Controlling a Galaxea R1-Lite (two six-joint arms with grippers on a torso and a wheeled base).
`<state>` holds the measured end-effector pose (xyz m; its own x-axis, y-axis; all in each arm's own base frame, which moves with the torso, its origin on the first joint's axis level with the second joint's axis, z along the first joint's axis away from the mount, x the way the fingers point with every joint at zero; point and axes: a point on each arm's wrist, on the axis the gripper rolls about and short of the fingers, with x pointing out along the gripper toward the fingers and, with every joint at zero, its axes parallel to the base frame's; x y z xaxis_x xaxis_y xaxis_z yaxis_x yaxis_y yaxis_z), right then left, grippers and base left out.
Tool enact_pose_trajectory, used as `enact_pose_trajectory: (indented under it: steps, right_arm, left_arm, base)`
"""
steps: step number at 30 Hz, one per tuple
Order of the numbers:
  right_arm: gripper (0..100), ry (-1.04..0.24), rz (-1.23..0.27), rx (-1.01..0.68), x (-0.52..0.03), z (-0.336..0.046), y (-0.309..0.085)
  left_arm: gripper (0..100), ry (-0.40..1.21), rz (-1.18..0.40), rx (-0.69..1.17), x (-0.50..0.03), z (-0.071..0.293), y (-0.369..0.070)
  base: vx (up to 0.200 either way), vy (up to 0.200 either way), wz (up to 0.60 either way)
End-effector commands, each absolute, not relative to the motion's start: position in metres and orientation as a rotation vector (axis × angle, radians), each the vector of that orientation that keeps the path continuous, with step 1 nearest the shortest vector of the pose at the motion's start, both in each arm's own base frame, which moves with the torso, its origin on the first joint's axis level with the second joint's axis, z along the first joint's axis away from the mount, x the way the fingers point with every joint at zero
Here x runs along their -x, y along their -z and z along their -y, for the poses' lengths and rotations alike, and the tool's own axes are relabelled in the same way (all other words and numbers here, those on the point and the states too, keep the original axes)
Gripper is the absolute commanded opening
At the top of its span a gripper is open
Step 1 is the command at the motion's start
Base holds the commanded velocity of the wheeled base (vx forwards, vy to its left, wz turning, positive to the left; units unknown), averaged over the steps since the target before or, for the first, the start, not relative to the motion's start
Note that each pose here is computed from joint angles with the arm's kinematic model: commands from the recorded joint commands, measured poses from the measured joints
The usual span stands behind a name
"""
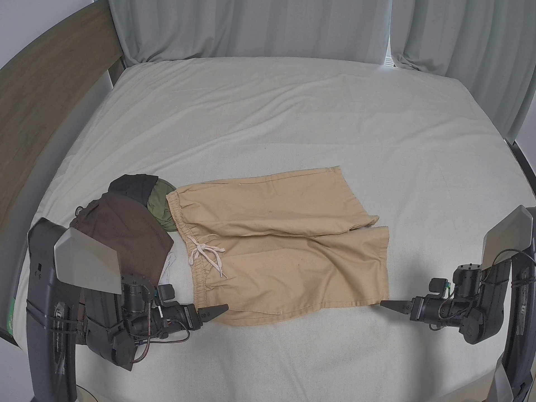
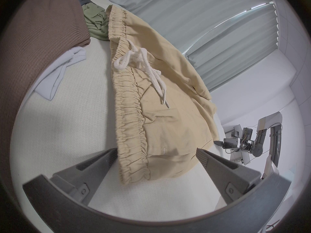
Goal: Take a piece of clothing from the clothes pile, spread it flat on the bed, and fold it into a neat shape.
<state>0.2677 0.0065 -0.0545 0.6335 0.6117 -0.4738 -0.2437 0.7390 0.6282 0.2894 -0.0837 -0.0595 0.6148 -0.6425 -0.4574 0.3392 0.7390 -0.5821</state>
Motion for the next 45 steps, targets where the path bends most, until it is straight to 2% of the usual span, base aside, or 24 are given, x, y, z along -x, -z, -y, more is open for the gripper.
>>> enact_pose_trajectory:
  steps: [1, 8, 17, 29, 37, 45]
  right_arm:
    - [100, -0.517, -0.737, -0.553, -0.267, -0.006, 0.056]
    - [100, -0.518, -0.736, -0.553, -0.268, -0.007, 0.056]
    - [100, -0.567, -0.742, -0.557, -0.267, -0.012, 0.055]
    - [100, -0.674, -0.698, -0.535, -0.287, -0.028, 0.055]
    - [100, -0.681, -0.708, -0.543, -0.294, -0.032, 0.067]
    - [100, -0.685, -0.687, -0.544, -0.296, -0.031, 0.06]
  left_arm:
    - [0, 0.584, -0.723, 0.474, -0.288, 0.084, 0.064]
    - [0, 0.571, -0.711, 0.473, -0.29, 0.078, 0.063]
    - [0, 0.551, -0.627, 0.469, -0.29, 0.062, 0.034]
    - [0, 0.555, -0.63, 0.465, -0.29, 0.064, 0.036]
    - [0, 0.555, -0.628, 0.464, -0.29, 0.063, 0.036]
    - [0, 0.553, -0.629, 0.464, -0.291, 0.063, 0.037]
  base:
    - [0.0, 0.0, 0.0]
    - [0.0, 0.0, 0.0]
    - [0.0, 0.0, 0.0]
    - [0.0, 0.0, 0.0]
    - [0.0, 0.0, 0.0]
    - [0.0, 0.0, 0.0]
